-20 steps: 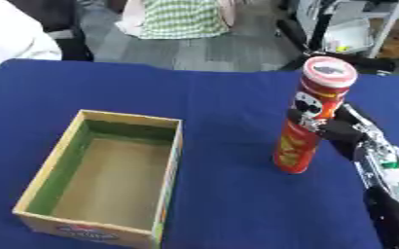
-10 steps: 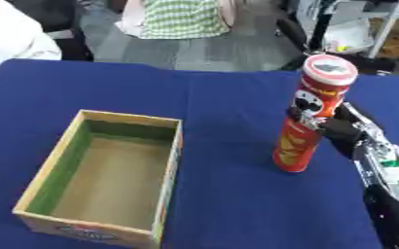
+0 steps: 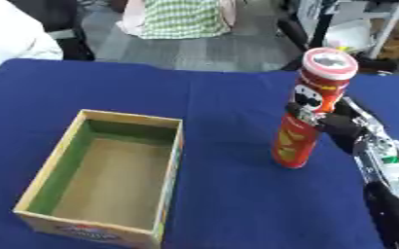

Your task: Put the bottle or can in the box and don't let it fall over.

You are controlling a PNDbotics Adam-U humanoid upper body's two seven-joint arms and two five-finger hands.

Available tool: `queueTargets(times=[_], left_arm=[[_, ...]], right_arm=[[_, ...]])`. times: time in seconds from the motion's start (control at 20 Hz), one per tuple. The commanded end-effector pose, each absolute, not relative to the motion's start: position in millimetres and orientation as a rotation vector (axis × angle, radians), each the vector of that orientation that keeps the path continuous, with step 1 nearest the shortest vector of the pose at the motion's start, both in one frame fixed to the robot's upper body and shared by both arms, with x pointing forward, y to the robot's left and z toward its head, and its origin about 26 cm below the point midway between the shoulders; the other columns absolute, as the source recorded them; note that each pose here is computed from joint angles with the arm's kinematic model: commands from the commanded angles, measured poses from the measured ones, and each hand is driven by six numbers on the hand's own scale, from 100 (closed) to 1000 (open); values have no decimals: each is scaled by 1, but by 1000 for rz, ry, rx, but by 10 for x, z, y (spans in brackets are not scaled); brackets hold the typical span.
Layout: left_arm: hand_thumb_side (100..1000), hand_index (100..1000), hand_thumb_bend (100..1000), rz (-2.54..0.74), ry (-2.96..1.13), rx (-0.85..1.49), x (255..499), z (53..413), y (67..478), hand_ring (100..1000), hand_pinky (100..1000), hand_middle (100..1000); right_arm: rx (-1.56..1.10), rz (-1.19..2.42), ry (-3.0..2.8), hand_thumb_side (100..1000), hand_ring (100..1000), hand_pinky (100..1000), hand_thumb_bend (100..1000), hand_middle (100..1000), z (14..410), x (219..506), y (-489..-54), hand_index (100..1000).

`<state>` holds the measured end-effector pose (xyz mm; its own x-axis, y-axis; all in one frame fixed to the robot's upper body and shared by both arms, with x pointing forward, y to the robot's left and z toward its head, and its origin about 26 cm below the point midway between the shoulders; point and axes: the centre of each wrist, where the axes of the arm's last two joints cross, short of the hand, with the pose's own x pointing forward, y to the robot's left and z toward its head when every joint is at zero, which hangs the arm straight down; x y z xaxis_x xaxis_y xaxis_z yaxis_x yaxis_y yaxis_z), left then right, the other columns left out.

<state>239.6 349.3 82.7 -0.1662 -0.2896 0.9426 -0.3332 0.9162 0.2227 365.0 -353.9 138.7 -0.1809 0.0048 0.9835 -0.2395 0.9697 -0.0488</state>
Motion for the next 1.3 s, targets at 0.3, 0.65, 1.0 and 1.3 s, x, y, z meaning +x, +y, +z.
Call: queueTargets(times=[0.3,0.65,1.0,1.3], left_arm=[[732,824,100,23,-1778,476,2399,892,3511,766,925,824],[732,824,100,22,-1775,473,2399,886,3510,766,926,823],[733,824,100,18,-1770,468,2398,875,3506,766,926,823],[735,824,100,11,-1761,463,2395,859,3506,766,926,823]], right_arm=[[175,344,-1853,100,943,913,410,983,1921,3645,-3339,285],[272,434,-1887,100,945,913,357,982,2130,3690,-3015,286],[406,529,-1883,100,946,913,355,981,2295,3749,-2581,287],[519,589,-1851,100,947,911,354,981,2440,3770,-2157,298]])
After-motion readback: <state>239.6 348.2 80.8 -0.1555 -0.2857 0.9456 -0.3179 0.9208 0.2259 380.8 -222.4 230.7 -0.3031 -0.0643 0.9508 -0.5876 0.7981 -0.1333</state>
